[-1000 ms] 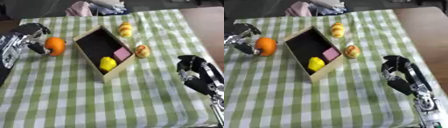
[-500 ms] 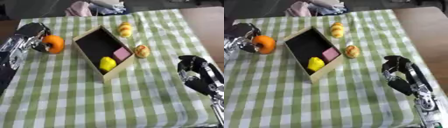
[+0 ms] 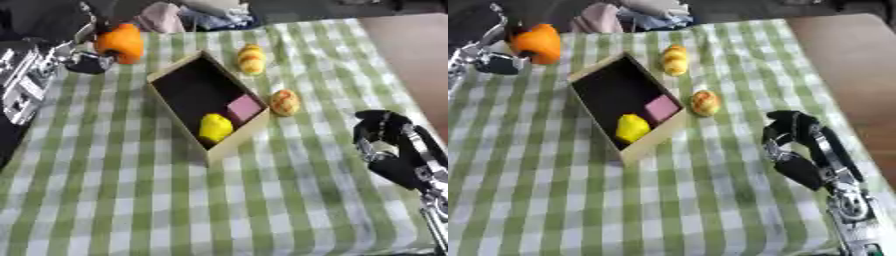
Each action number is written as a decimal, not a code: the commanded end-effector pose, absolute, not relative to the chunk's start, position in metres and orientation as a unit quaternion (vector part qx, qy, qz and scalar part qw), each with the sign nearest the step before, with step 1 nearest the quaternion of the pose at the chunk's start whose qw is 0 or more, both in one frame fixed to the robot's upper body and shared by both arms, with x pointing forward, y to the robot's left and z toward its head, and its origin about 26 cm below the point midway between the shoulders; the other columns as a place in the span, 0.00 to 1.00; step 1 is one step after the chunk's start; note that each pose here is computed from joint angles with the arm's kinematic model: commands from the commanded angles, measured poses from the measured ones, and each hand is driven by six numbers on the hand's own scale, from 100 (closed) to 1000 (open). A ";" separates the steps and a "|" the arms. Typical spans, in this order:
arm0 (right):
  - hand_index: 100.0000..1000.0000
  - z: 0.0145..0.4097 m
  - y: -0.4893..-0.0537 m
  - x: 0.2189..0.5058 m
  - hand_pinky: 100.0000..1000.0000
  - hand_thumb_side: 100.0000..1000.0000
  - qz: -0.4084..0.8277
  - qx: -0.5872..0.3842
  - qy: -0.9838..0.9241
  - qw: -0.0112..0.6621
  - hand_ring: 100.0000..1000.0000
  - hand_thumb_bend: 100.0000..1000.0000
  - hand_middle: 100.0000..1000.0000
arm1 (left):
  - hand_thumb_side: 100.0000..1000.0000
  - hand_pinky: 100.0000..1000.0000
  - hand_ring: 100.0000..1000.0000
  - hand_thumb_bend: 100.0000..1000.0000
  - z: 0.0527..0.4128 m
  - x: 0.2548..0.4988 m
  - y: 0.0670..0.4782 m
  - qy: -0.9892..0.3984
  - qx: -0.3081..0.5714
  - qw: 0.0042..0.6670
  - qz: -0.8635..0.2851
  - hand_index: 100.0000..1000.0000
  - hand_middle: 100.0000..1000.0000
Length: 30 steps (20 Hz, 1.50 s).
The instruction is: Pick up objects on the table and place them in the box.
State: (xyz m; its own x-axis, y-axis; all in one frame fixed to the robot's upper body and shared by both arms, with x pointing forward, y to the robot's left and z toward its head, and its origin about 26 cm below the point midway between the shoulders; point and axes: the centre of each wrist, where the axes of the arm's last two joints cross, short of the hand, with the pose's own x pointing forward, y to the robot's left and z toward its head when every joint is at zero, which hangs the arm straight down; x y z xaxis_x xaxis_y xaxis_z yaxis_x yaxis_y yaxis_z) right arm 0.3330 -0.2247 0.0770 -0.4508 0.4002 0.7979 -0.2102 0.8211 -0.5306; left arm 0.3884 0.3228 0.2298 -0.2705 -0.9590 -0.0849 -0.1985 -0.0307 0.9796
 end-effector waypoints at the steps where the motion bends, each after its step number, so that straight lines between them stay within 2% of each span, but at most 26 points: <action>1: 0.73 0.084 -0.226 0.335 0.50 0.30 0.296 -0.061 -0.805 0.511 0.56 0.00 0.53 | 0.01 0.59 0.48 0.10 0.249 0.384 0.307 -0.606 0.468 0.331 -0.552 0.59 0.46; 6: 0.73 0.084 -0.225 0.335 0.50 0.30 0.296 -0.060 -0.805 0.511 0.56 0.00 0.53 | 0.02 0.61 0.51 0.14 0.233 0.393 0.284 -0.598 0.415 0.339 -0.596 0.62 0.49; 12: 0.73 0.084 -0.224 0.335 0.50 0.30 0.296 -0.057 -0.805 0.511 0.56 0.00 0.53 | 0.20 0.64 0.56 0.23 0.211 0.402 0.269 -0.580 0.382 0.346 -0.631 0.67 0.55; 19: 0.73 0.084 -0.224 0.335 0.50 0.30 0.296 -0.057 -0.805 0.511 0.56 0.00 0.53 | 0.31 0.65 0.58 0.29 0.195 0.404 0.265 -0.568 0.372 0.350 -0.646 0.70 0.58; 20: 0.73 0.084 -0.224 0.335 0.50 0.30 0.296 -0.057 -0.805 0.511 0.56 0.00 0.53 | 0.34 0.65 0.59 0.30 0.195 0.404 0.266 -0.568 0.371 0.351 -0.645 0.73 0.61; 22: 0.73 0.085 -0.225 0.336 0.50 0.30 0.296 -0.060 -0.805 0.510 0.56 0.00 0.53 | 0.42 0.66 0.59 0.30 0.197 0.401 0.269 -0.574 0.368 0.354 -0.640 0.78 0.63; 26: 0.73 0.088 -0.232 0.337 0.50 0.29 0.298 -0.074 -0.804 0.509 0.56 0.00 0.53 | 0.50 0.68 0.60 0.26 0.209 0.385 0.277 -0.603 0.358 0.364 -0.614 0.81 0.66; 30: 0.73 0.097 -0.242 0.341 0.51 0.29 0.307 -0.098 -0.803 0.502 0.56 0.00 0.54 | 0.53 0.68 0.61 0.23 0.228 0.361 0.285 -0.650 0.349 0.363 -0.569 0.82 0.67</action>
State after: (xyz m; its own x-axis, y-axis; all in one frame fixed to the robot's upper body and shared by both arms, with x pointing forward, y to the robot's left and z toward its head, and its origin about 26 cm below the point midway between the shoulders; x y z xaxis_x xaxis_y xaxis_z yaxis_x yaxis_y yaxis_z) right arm 0.3384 -0.2340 0.0870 -0.4633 0.4366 0.7712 -0.1801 0.8057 -0.5643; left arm 0.3680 0.2788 0.2034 -0.4901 -0.8666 0.0938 0.0241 0.0941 0.9953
